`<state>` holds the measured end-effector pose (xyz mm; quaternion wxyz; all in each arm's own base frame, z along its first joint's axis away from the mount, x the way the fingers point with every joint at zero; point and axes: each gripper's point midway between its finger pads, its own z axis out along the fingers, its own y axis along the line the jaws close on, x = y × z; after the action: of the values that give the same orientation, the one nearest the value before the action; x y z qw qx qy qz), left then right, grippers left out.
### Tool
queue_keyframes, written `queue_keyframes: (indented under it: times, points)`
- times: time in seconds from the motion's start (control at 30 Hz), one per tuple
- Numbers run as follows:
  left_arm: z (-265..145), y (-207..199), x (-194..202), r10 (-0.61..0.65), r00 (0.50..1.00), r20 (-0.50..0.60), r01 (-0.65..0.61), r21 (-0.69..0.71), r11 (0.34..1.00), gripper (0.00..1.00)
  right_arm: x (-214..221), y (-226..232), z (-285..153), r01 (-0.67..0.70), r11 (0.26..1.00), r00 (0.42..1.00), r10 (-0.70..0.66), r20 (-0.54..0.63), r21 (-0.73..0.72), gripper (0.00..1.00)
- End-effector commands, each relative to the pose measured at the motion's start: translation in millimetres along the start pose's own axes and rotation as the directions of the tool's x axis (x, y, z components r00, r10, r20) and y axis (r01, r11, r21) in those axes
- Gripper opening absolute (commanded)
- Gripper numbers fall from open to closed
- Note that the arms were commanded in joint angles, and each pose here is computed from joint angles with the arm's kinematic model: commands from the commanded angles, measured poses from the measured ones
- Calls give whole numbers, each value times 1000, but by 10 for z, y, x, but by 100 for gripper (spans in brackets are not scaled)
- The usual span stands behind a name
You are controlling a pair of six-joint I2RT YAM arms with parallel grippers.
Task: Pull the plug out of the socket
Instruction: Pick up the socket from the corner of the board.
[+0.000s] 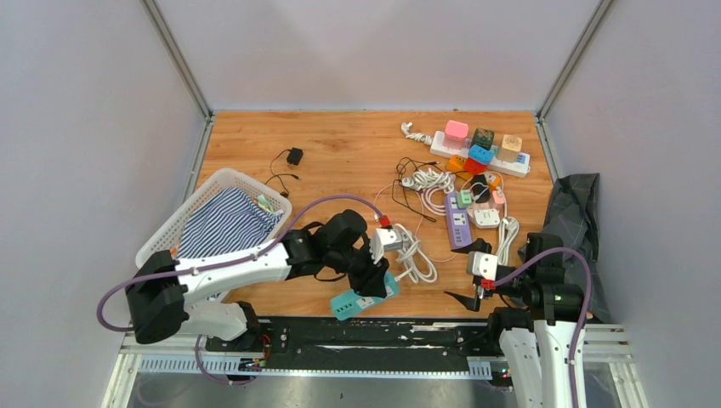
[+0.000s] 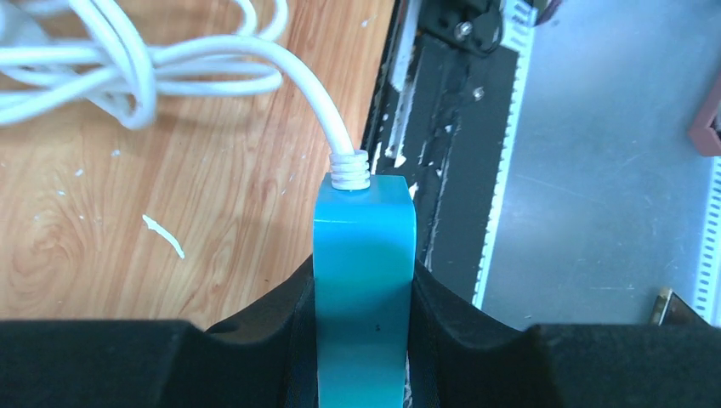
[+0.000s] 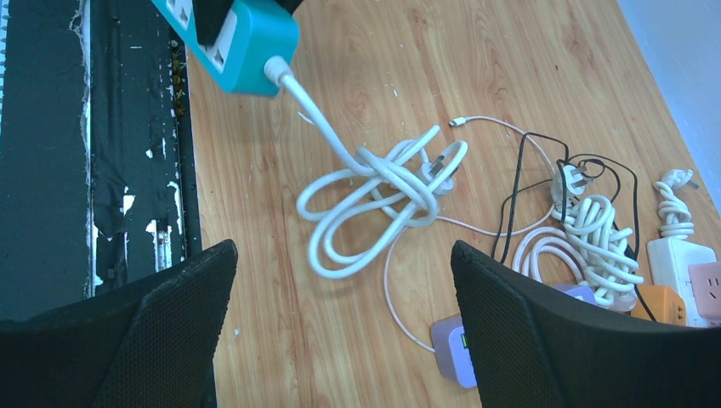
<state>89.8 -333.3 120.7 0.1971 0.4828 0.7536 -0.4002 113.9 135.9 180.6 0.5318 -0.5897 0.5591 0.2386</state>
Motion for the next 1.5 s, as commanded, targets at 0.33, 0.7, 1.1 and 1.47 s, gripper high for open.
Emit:
queue_keyframes:
  times: [0.33, 0.7, 1.1, 1.47]
  points:
    - [-585, -209, -616, 112, 963, 246, -91, -93, 991, 0, 42, 25, 5, -28, 1000, 1000, 28, -2, 4, 96]
    - [-911, -92, -936, 167, 913, 371, -94, -205, 974, 0, 31, 29, 1, -21, 1000, 1000, 21, -1, 7, 96]
    - [-1341, 13, -1061, 301, 802, 515, -117, -359, 926, 0, 30, 33, 2, -18, 1000, 1000, 18, 1, 6, 96]
    - [-1784, 161, -1133, 412, 705, 577, -58, -532, 845, 0, 33, 34, 2, -20, 1000, 1000, 20, 0, 5, 96]
